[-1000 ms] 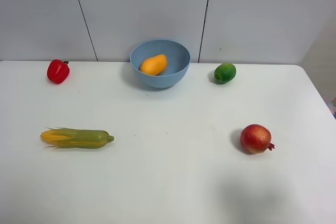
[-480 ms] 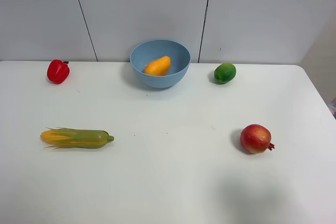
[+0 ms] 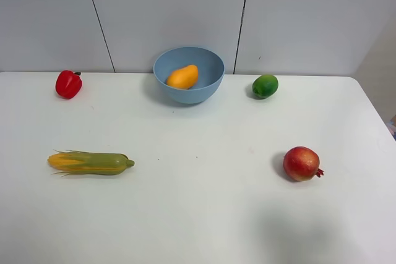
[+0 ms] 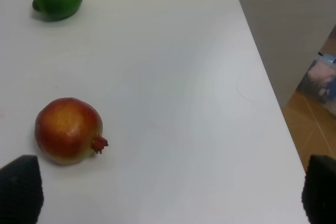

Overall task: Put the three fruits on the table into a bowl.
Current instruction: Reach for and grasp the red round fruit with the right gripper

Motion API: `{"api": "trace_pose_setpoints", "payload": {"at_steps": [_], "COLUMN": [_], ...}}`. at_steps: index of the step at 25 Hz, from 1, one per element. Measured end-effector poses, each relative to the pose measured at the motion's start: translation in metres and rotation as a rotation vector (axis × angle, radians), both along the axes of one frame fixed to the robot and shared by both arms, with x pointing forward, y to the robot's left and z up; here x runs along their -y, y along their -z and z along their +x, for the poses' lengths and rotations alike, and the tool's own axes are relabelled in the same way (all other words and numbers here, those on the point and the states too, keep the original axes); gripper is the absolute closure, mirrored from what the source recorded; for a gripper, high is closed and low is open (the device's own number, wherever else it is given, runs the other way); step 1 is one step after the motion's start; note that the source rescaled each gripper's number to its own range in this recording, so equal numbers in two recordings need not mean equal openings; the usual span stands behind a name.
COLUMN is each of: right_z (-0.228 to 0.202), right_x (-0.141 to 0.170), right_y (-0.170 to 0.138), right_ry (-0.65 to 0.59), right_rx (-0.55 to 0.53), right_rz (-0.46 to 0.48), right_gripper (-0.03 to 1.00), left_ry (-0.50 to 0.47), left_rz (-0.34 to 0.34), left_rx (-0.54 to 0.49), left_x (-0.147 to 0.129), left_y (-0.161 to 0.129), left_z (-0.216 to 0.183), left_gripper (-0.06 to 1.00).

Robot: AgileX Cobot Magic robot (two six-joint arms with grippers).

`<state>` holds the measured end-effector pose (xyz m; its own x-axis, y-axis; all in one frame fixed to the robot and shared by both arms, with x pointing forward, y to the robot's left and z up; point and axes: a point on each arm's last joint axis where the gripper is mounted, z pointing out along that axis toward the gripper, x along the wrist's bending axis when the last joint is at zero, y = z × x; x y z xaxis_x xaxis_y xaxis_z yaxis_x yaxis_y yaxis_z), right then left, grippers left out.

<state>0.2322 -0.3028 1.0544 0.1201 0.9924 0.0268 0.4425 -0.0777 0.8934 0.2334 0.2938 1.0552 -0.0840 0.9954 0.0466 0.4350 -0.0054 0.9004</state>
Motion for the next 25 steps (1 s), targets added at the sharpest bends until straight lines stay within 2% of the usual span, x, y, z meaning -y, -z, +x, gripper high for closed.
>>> {"api": "trace_pose_setpoints", "payload": {"at_steps": [25], "right_z": [0.0000], "right_x": [0.0000], "right_y": [0.0000], "right_ry": [0.000], "right_rx": [0.000], "right_rz": [0.000], "right_gripper": [-0.03], "left_ry": [-0.010], "left_rz": [-0.001], "left_rx": [0.000], "left_x": [-0.0008], "left_y": [0.0000], "left_z": [-0.0001], "left_gripper": [-0.04]}}
